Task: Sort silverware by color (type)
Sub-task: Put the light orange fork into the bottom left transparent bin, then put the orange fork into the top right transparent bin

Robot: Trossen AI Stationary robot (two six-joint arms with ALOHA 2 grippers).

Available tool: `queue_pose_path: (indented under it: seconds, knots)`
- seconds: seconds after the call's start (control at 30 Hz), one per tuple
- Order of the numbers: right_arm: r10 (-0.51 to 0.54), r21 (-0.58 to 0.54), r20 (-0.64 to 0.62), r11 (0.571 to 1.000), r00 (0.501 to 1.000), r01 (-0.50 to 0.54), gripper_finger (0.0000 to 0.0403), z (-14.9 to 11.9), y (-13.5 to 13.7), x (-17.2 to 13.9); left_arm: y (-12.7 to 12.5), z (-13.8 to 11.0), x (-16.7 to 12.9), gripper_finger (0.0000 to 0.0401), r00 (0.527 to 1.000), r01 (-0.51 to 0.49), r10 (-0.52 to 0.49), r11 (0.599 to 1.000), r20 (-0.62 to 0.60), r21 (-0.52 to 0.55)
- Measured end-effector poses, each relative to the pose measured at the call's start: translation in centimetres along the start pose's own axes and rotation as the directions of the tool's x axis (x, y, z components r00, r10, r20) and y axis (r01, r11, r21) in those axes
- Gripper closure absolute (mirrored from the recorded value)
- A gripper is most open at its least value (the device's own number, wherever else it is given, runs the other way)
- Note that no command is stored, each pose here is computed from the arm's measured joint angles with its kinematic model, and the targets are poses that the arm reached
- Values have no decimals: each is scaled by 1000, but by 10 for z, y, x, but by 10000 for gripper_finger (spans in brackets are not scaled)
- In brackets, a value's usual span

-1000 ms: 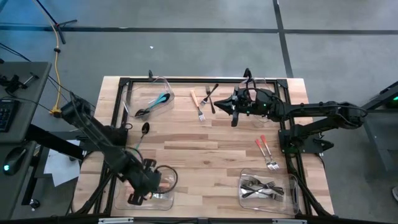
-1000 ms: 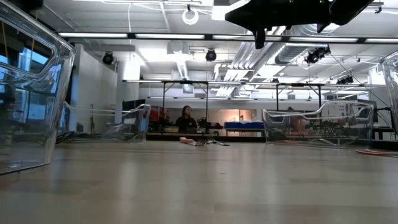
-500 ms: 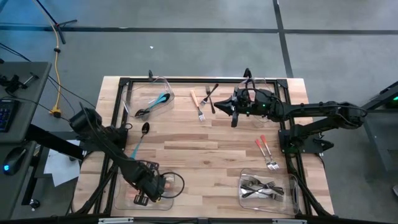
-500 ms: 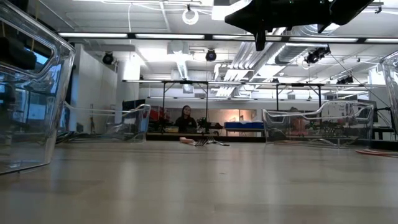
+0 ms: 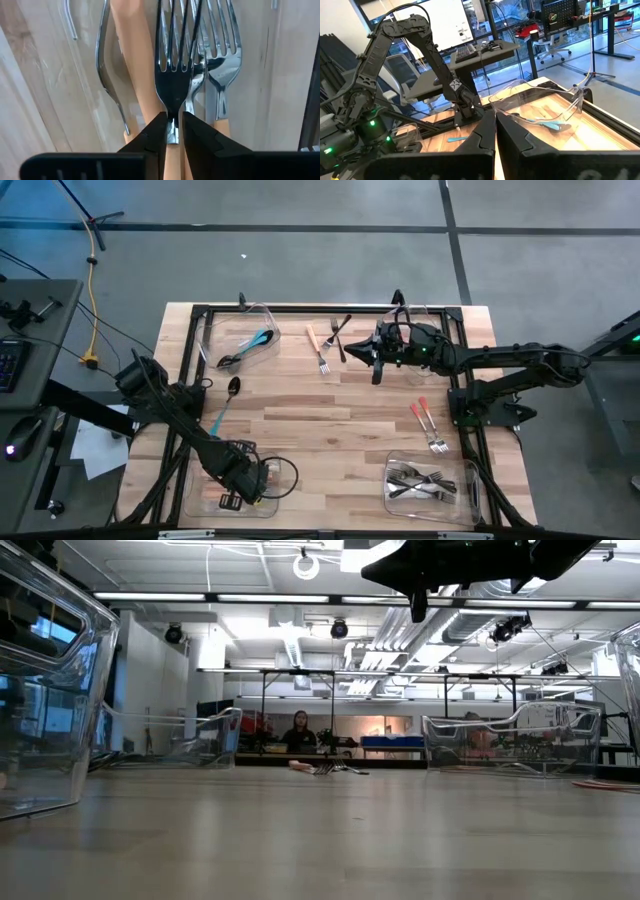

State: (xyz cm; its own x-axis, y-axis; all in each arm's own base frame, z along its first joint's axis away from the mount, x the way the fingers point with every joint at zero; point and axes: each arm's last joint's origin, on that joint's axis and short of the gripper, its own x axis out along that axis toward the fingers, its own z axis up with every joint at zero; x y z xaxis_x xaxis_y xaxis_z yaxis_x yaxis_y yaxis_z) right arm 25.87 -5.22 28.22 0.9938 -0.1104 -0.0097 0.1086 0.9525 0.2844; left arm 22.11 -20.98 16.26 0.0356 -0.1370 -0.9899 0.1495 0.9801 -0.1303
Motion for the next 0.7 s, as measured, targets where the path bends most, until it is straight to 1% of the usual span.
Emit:
queue_pose_path:
  seconds: [0.3, 0.47, 0.7]
  knots:
    - [-1, 0, -2, 1000, 1000, 1, 403, 0, 0, 0, 0, 0, -1, 318, 1000, 9, -9, 1000, 0, -8]
    - [-3, 1, -9, 1000, 1000, 3, 403, -1, 0, 0, -2, 3, -1, 287, 999, 33, -33, 999, 32, -5]
    - [-10, 3, -32, 1000, 999, 10, 403, -3, -1, 0, -2, 4, -1, 248, 999, 44, -43, 999, 26, -15]
